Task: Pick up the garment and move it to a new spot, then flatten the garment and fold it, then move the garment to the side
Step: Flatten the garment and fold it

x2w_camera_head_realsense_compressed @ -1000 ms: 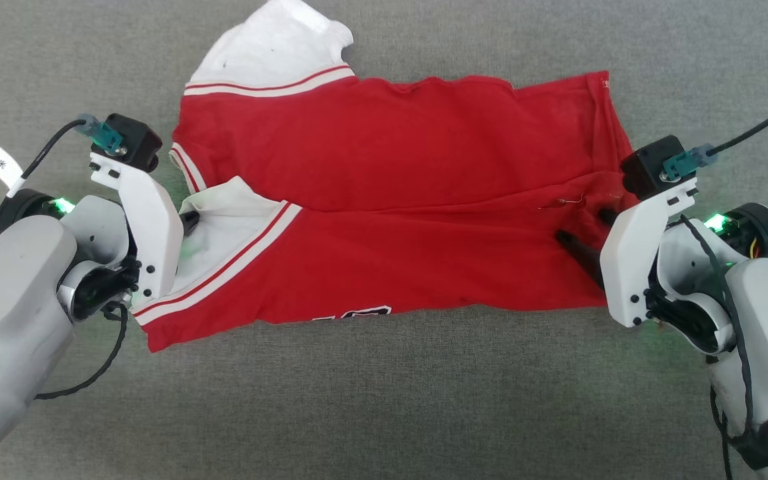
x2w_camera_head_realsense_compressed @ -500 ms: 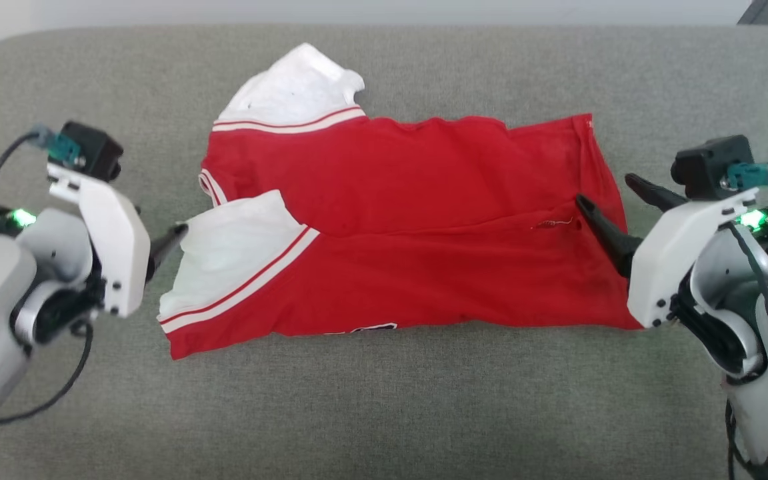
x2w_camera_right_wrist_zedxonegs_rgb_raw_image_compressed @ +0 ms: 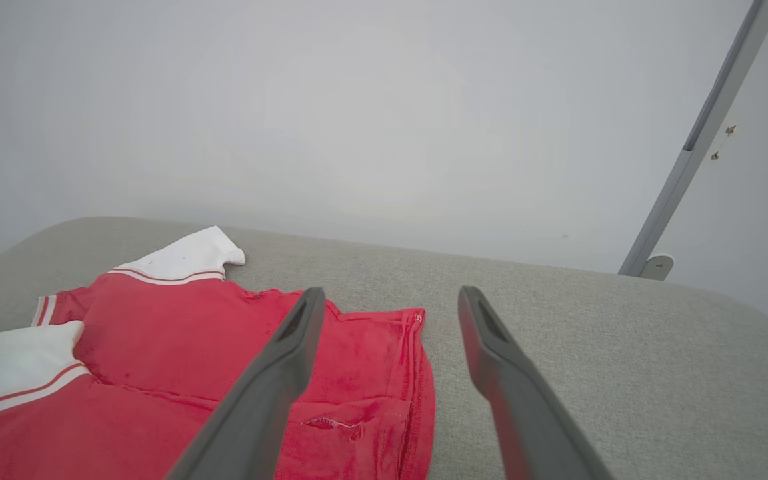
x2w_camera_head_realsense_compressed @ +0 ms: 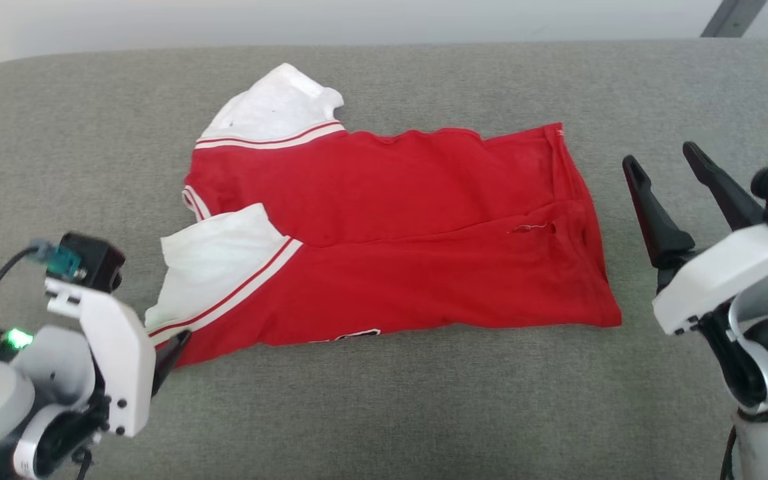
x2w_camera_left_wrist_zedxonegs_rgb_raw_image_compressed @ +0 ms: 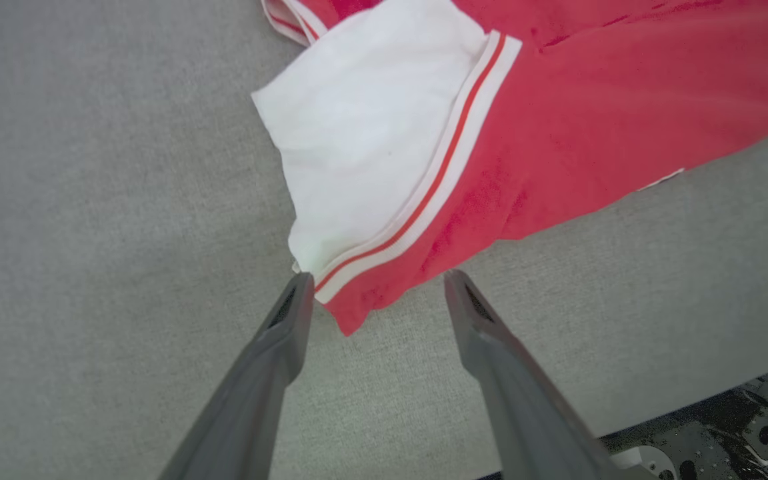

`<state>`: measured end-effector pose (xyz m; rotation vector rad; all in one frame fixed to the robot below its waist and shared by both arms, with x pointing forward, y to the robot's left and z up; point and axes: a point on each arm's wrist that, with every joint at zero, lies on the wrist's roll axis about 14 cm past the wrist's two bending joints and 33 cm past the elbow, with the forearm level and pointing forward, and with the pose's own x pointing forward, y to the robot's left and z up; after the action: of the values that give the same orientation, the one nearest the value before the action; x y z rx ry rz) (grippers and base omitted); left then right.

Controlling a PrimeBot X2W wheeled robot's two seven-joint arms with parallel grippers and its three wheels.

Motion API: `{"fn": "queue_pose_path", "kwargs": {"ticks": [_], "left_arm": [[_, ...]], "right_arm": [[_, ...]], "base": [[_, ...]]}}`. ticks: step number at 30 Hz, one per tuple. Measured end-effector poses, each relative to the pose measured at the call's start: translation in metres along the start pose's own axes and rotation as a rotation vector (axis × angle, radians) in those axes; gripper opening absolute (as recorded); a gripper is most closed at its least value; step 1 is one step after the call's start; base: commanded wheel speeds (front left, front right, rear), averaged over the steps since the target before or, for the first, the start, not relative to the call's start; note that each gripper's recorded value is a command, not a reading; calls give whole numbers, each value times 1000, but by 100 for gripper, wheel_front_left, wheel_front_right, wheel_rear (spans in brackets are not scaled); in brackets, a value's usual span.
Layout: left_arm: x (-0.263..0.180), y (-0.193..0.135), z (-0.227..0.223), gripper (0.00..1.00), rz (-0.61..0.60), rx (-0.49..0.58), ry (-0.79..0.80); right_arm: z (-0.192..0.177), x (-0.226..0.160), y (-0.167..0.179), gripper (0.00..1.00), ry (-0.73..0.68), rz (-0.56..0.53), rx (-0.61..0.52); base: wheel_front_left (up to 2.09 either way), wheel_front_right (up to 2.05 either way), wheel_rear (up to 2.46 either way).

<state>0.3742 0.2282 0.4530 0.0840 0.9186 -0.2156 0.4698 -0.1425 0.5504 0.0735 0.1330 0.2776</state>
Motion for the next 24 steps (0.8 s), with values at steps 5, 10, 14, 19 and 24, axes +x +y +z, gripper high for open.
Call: {"fn": "queue_pose_path", "kwargs": {"ticks": [5, 10, 14, 19, 24], "left_arm": [[9, 2, -26, 100, 19, -84, 75], [26, 12, -34, 100, 38, -144, 101], [43, 18, -43, 100, 43, -195, 141], [60, 17, -53, 100, 31, -226, 184], [74, 21, -58, 0, 22, -278, 221]], "right_arm": [[-4, -14, -11, 100, -26, -65, 30], [-9, -27, -24, 100, -45, -129, 65], [-11, -35, -37, 100, -65, -180, 79], [-22, -42, -46, 100, -46, -218, 93], [-42, -45, -47, 100, 17, -227, 113]], "base": [[0, 0, 0], [0, 0, 0], [0, 0, 0], [0, 0, 0], [0, 0, 0]]}}
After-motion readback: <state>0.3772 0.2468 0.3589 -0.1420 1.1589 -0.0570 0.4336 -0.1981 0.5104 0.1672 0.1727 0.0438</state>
